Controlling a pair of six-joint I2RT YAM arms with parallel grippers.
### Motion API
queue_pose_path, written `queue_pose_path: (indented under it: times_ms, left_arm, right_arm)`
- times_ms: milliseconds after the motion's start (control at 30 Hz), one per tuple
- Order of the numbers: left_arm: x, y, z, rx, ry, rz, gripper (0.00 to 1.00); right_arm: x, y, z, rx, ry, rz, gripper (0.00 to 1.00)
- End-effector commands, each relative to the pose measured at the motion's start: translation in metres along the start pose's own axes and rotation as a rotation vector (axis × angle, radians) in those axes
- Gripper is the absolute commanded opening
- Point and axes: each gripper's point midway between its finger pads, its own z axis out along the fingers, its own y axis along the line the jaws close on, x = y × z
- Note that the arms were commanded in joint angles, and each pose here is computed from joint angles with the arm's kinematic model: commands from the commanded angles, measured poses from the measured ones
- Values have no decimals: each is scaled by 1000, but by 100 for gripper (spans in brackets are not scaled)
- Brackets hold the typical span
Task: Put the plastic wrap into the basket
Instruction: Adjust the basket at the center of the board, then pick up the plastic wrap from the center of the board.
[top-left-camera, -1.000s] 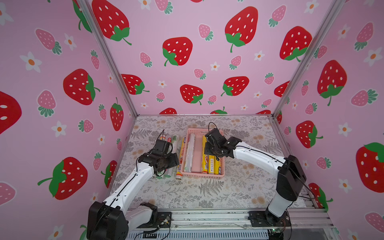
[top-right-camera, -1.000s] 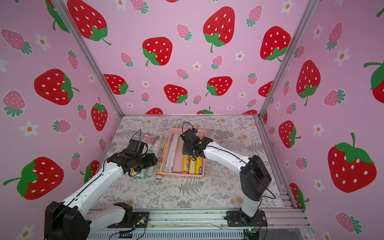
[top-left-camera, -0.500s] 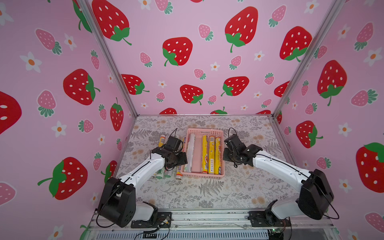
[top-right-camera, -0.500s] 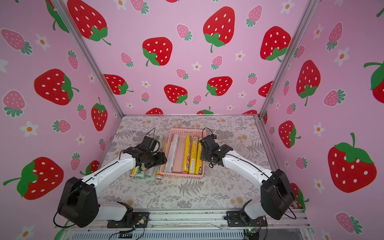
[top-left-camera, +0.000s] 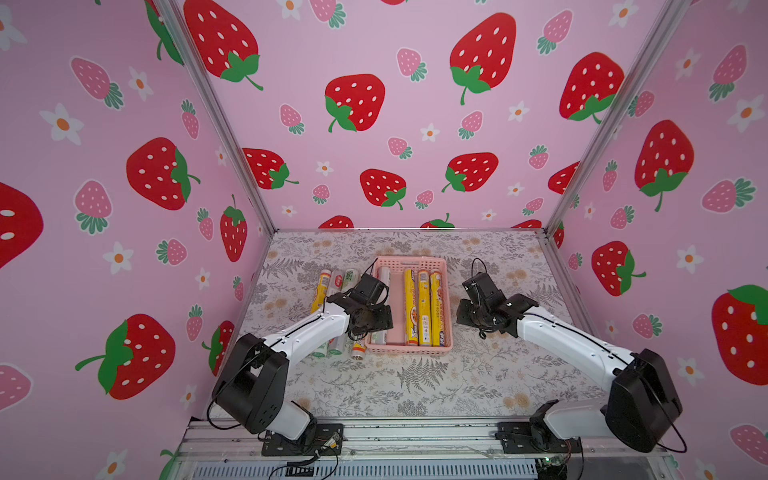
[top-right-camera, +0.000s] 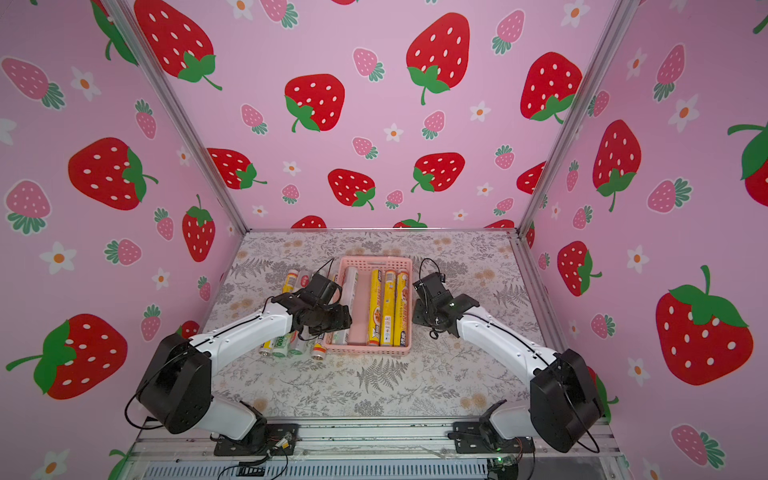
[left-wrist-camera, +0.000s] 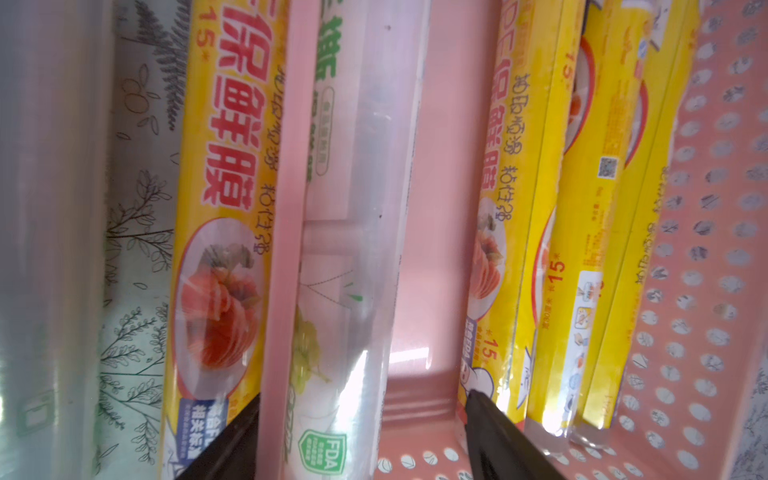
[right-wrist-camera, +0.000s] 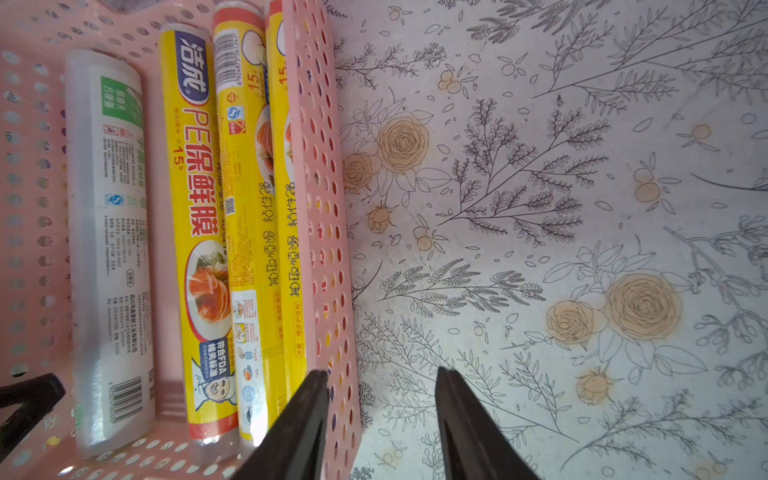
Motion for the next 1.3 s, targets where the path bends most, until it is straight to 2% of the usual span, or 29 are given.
queue_pose_path:
  times_ms: [0,133,233,367,467,667,1267]
  left_arm:
    - [-19,-25,-9,46,-65,9,77]
    - [-20,-24,-11,15,-71,16,78]
    - [-23,-14,-26,-34,-106,21,81]
    - [-25,16,-57,-162,-149,47,85]
    - [-19,36,-66,-210,-133,60,85]
    - [-5,57,-49,-237,-72,64,78]
    - [-10,70,-11,-279,-35,92,65]
  right_arm:
    - [-4,-1,-6,-24,-16,-5,47]
    - [-5,-3,-5,-22,-16,-8,47]
    - [-9,-4,-7,-22,-24,-15,47]
    - [-19,-8,-13,-22,-45,-17,47]
    - [-22,-8,-18,-30,-56,-24,48]
    - [-22,-5,-21,-53,-50,-40,47]
    - [-21,-8,-33,-64,-64,-43,47]
